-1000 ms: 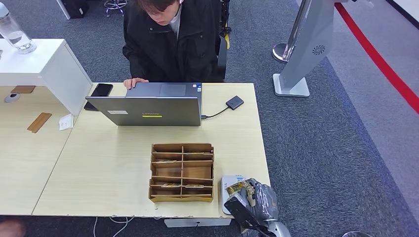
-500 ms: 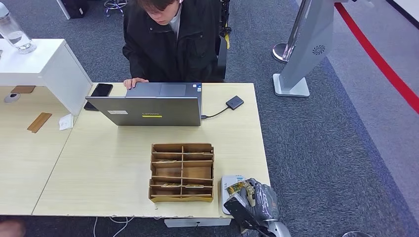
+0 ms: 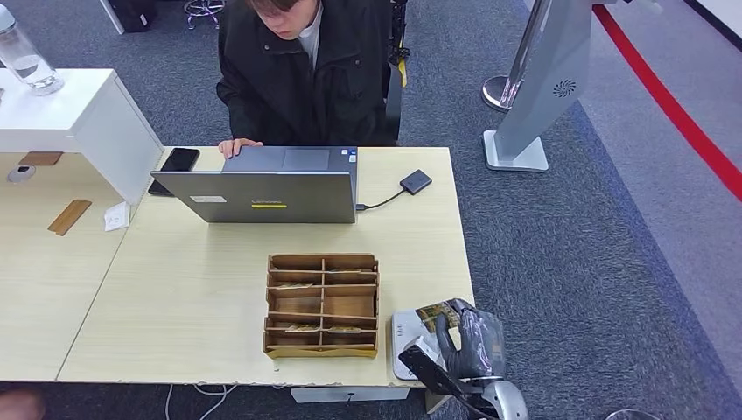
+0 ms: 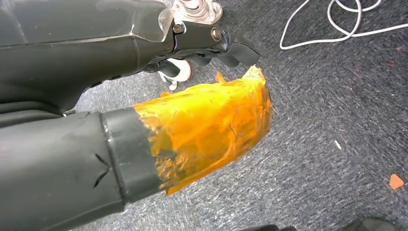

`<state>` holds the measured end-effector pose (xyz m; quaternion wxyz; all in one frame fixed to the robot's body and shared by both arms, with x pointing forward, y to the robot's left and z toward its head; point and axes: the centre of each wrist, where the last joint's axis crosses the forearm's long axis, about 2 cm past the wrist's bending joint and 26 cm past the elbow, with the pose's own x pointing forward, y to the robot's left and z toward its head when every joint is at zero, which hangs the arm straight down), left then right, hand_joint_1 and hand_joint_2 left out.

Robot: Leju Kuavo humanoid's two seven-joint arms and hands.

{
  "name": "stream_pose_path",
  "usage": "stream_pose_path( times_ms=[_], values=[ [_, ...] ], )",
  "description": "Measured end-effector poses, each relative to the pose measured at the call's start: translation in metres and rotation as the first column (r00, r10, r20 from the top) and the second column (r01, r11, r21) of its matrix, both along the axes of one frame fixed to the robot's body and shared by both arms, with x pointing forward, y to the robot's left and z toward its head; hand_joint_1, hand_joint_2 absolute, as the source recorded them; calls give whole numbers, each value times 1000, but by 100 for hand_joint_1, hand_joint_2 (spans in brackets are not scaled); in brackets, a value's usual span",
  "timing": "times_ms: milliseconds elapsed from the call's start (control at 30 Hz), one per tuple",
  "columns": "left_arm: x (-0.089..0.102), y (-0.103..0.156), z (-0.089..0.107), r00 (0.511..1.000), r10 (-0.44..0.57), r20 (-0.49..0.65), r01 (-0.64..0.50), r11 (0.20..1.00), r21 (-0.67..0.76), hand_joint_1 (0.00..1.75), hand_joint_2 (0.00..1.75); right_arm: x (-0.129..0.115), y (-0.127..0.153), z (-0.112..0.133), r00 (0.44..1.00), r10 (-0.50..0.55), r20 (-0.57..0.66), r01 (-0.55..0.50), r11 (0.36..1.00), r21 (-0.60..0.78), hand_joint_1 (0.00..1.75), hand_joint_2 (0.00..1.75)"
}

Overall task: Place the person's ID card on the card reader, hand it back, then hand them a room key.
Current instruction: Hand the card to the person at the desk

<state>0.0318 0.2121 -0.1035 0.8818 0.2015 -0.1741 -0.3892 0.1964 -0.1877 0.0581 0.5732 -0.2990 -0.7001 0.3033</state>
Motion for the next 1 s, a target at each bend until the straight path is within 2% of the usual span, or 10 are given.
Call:
stream_pose_path(
  times_ms=[367, 1000],
  values=[
    [0, 0, 0, 1000, -5, 3, 5, 1000, -1, 0, 0, 11, -8, 25, 988, -19, 155, 24, 999, -32, 175, 175],
    [1, 0, 0, 1000, -10, 6, 10, 1000, -1, 0, 0, 17, -13, 43, 965, -17, 260, 31, 998, -53, 175, 175]
  ],
)
